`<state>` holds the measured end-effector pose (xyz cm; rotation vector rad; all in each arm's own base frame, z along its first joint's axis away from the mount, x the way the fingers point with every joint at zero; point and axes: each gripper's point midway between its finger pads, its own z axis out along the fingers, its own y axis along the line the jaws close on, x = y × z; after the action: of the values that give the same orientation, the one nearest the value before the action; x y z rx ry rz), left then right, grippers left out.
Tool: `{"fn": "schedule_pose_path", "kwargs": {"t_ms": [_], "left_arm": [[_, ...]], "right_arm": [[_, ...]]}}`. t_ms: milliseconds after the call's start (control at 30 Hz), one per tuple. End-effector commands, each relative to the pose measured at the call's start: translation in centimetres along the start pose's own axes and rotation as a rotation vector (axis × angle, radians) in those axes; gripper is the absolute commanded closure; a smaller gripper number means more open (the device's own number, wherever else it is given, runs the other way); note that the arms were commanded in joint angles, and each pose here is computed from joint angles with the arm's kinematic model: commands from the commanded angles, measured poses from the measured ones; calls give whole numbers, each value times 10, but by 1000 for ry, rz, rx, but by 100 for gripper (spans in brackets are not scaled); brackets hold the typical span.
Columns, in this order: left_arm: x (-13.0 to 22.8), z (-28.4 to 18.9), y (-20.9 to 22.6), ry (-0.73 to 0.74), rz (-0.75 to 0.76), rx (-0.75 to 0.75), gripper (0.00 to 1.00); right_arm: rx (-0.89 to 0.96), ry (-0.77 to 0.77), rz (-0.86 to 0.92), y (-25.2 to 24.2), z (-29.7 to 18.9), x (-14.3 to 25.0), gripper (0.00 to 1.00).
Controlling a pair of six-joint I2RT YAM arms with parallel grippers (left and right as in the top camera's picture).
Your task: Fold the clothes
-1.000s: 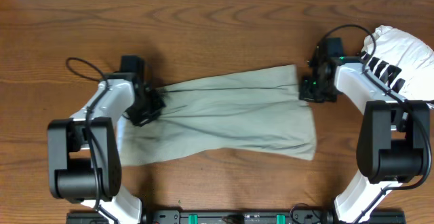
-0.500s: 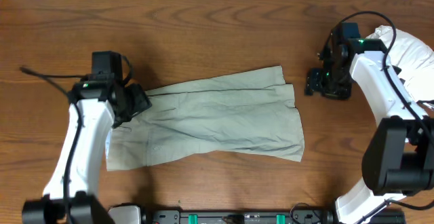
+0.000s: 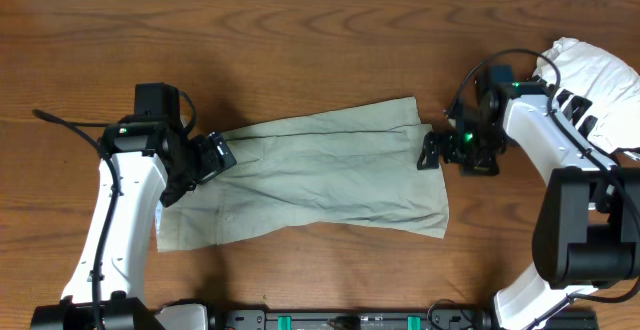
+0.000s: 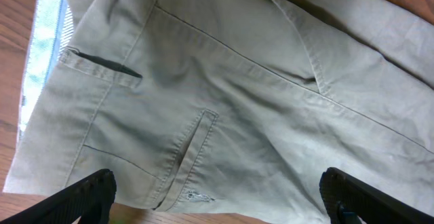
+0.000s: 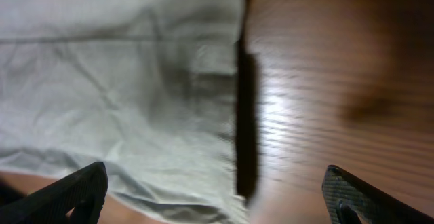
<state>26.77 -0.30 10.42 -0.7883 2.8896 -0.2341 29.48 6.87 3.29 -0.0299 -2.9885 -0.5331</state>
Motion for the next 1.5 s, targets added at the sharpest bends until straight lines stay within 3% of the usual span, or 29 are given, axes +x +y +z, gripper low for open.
{"fn": "schedule_pose_path", "kwargs": {"t_ms": [0, 400, 800, 900, 1033, 1233, 1367, 1467], "left_arm": [[-3, 0, 4, -6, -1, -18, 2], [-10, -2, 25, -23, -55, -68, 2], [-10, -2, 25, -24, -55, -68, 2], [-10, -2, 25, -24, -55, -68, 2], [-10, -2, 25, -23, -55, -68, 2], [-8, -2, 26, -17, -55, -71, 2], [-8, -2, 26, -17, -55, -71, 2], [-8, -2, 26, -17, -55, -71, 2]], "right_arm": [[-76, 26, -46, 16, 7, 10, 1], [-79, 57, -79, 19, 33, 28, 1], [-275, 44, -153, 55, 66, 45, 1], [-282, 49, -169, 62, 70, 49, 5], [-282, 39, -170, 66, 72, 46, 25], [-214, 22, -104, 54, 74, 40, 75], [-145, 5, -51, 40, 74, 34, 96], [-131, -5, -14, 31, 72, 31, 99]]}}
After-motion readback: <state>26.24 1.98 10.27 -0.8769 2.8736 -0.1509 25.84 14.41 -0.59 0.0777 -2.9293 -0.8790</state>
